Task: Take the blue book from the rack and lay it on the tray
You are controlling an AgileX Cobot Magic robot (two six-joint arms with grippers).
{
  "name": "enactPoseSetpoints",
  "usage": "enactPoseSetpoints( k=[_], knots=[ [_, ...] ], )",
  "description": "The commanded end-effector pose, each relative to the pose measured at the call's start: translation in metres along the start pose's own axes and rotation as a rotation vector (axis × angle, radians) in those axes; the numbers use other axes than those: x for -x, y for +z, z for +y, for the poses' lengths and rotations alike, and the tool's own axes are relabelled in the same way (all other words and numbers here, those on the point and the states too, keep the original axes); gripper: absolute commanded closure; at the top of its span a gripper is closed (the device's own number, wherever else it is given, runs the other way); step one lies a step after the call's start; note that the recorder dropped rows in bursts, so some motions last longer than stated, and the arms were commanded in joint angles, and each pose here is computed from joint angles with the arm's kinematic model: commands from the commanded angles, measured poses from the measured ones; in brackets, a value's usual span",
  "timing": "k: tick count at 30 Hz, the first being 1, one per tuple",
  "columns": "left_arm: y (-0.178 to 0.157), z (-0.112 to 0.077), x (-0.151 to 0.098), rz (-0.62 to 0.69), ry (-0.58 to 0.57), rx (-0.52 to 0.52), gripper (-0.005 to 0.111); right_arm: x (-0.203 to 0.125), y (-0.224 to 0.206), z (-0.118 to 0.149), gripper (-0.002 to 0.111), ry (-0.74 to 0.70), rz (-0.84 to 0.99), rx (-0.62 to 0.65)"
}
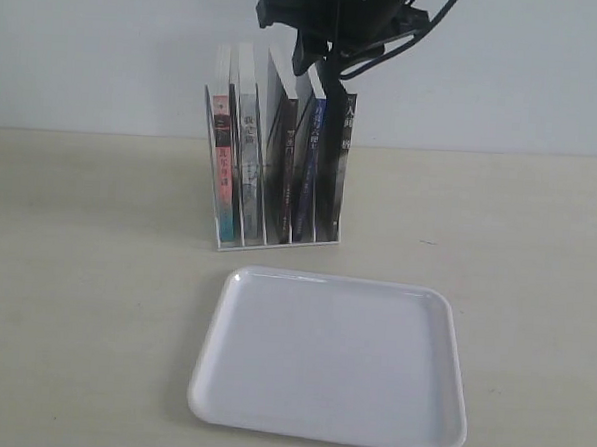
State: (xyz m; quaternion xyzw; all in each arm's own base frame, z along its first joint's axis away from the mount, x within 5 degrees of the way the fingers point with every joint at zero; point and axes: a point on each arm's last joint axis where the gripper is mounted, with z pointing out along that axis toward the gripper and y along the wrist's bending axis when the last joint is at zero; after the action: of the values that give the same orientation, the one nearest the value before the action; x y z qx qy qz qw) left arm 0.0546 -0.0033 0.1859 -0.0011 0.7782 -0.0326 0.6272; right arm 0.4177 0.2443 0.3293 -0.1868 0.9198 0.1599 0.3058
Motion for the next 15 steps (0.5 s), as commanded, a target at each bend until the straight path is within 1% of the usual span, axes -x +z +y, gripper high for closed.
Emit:
enactPoseSetpoints(
  k=[1,6,15],
  knots=[
    [0.000,0.000,0.001,-0.009,-0.004,0.000,0.103,0.001,0.007,-0.003,0.068,0.014,-0.012,-0.020],
    [0.000,0.000,0.001,-0.009,-0.004,0.000,0.103,0.001,0.012,-0.007,0.068,0.029,-0.028,-0.055],
    [0.000,0.000,0.001,-0.009,-0.004,0.000,0.103,-0.005,0.033,-0.011,0.068,0.035,0.003,-0.066]
  ],
)
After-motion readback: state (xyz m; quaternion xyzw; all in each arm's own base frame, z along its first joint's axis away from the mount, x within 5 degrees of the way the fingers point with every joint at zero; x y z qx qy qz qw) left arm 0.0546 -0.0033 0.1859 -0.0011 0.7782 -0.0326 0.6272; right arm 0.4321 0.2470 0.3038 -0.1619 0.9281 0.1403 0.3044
